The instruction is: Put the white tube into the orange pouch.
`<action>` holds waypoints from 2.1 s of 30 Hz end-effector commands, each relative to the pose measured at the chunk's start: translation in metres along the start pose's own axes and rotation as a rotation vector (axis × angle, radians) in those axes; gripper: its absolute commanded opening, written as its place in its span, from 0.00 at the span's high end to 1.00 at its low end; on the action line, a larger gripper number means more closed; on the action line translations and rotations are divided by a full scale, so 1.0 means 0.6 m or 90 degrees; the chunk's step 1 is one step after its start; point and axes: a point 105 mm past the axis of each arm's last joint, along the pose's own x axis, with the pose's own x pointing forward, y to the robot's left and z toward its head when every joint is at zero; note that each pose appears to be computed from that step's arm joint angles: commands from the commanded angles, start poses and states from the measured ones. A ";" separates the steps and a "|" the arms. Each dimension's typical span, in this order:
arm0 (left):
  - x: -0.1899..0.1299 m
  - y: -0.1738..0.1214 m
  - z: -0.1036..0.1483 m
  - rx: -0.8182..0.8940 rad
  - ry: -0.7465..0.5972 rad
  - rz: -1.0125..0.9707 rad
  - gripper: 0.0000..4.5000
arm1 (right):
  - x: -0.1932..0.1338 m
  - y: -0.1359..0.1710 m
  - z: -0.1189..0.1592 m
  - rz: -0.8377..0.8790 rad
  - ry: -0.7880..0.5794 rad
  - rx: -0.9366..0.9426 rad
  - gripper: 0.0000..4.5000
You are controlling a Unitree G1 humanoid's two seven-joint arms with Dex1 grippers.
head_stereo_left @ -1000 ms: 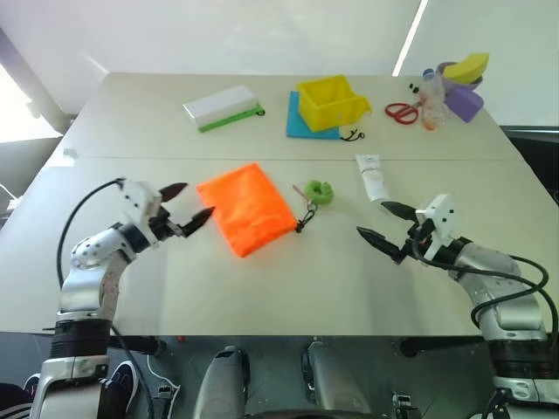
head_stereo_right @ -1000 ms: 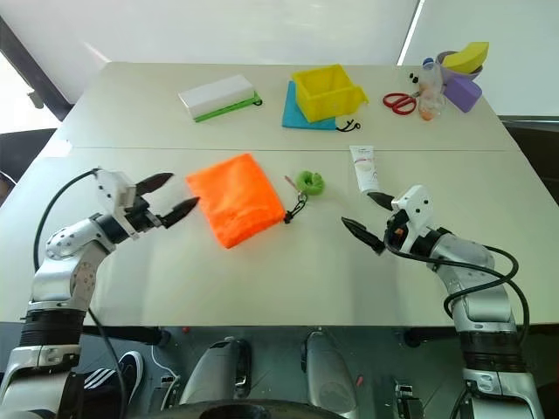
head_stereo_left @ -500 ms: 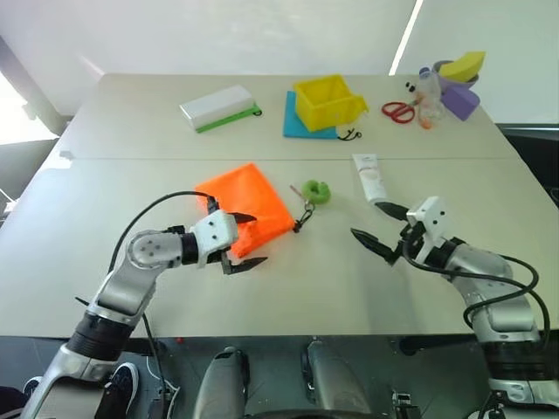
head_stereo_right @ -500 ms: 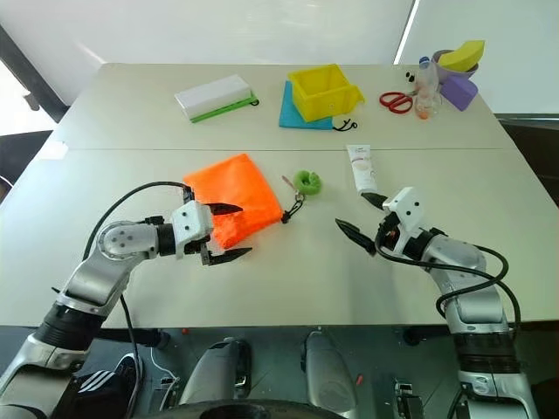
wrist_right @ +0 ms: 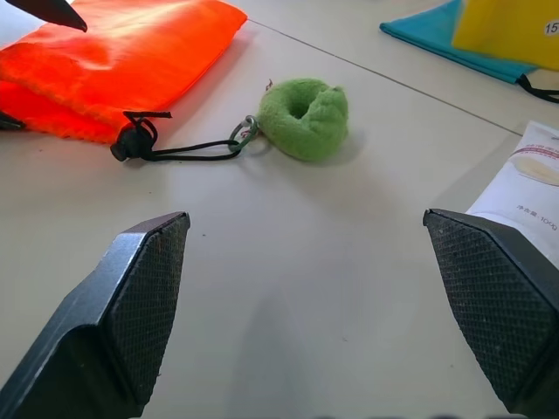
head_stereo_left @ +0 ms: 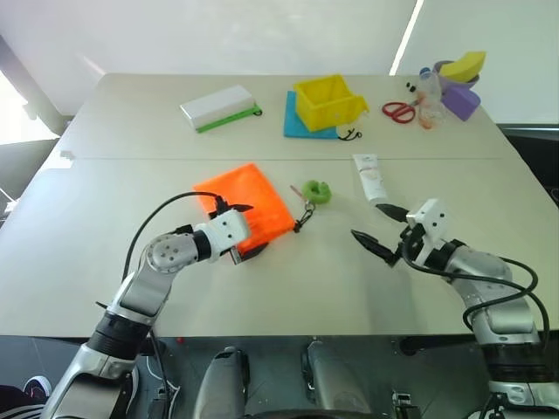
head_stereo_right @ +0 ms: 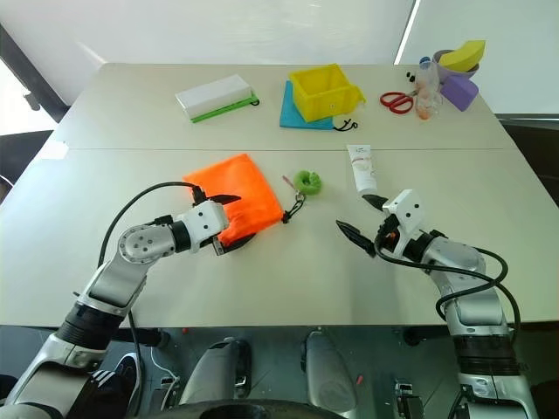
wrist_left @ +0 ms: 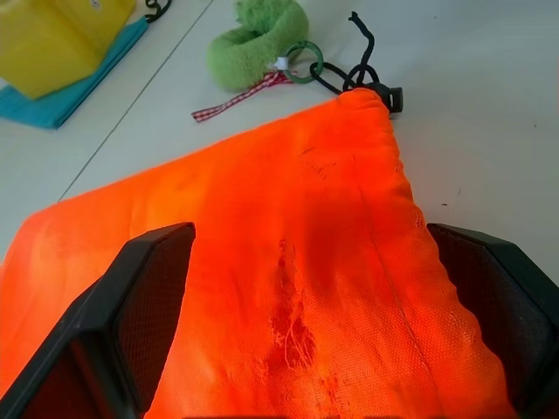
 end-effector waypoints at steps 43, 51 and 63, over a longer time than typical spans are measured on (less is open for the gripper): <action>-0.054 -0.019 0.022 -0.124 -0.112 -0.052 0.99 | 0.050 -0.097 0.051 -0.234 0.032 0.030 0.00; -0.041 -0.027 0.020 -0.123 -0.121 -0.046 0.99 | 0.065 -0.117 0.025 -0.288 0.209 0.082 0.00; -0.041 -0.037 0.023 -0.127 -0.125 -0.043 0.99 | 0.069 -0.132 -0.012 -0.331 0.253 0.207 0.00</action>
